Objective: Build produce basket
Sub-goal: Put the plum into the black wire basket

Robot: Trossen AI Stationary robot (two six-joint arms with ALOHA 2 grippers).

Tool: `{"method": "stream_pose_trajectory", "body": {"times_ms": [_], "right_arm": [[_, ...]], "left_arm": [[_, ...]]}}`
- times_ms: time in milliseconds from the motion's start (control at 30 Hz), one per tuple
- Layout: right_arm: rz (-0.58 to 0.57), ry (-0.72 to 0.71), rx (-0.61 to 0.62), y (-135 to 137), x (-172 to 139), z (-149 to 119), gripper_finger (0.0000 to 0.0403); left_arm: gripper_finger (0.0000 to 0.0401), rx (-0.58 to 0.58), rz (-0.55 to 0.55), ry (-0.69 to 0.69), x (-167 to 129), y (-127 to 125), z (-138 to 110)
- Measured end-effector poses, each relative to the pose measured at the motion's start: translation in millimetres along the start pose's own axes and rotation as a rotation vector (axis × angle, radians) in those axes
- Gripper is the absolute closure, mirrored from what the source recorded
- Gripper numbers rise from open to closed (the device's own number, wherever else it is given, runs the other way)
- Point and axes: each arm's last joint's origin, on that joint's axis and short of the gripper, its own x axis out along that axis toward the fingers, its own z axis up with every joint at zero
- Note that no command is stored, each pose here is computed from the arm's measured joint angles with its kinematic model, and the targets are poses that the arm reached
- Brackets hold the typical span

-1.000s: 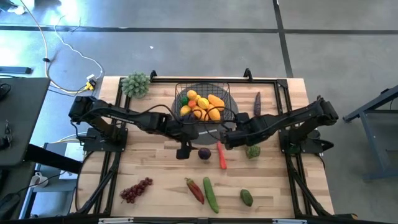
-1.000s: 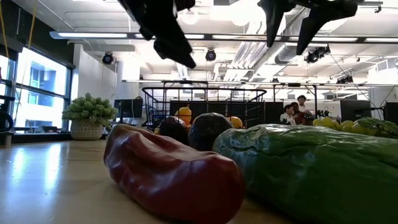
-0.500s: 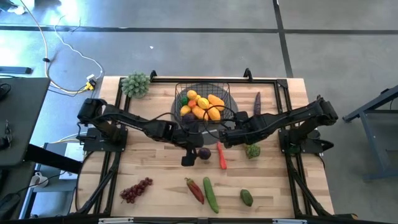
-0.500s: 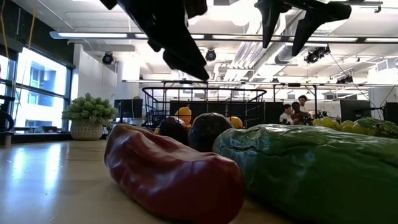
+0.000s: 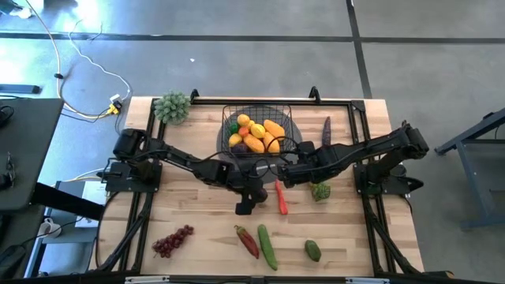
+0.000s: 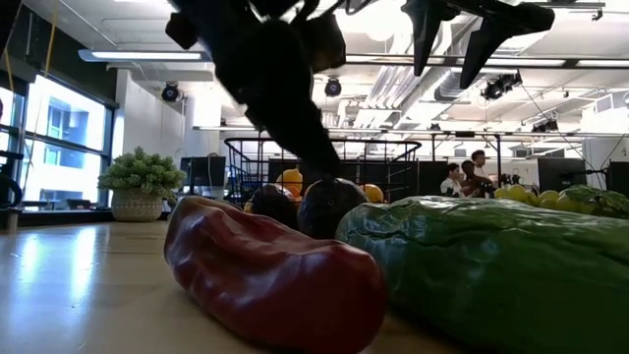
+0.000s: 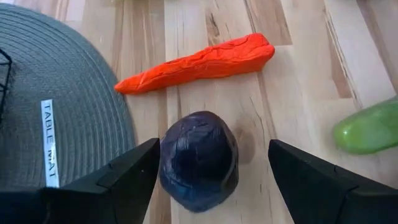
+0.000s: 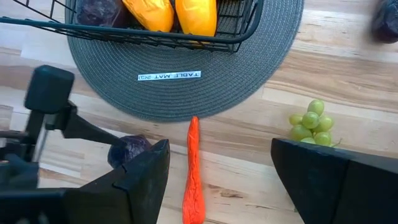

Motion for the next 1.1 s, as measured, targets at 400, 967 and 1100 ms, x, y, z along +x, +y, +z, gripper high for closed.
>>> {"method": "stream_pose_trajectory", "body": {"times_ms": [400,967,1100], "right_arm": [[0.011,0.001,0.005,1.1,0.0,-0.2,0.0142],[0.016,-0.015,0.006,1.7,0.1,0.2,0.0142],[0.015,-0.036,0.010,1.7,0.5,2.0,0.0142]], "left_arm": [[0.0113,0.021,0.027,0.058,22.7,1.0,-12.6],[0.0198,0.056,0.060,0.079,30.5,2.4,-17.4],[0.0207,0.058,0.062,0.104,24.1,3.1,-17.5]]}}
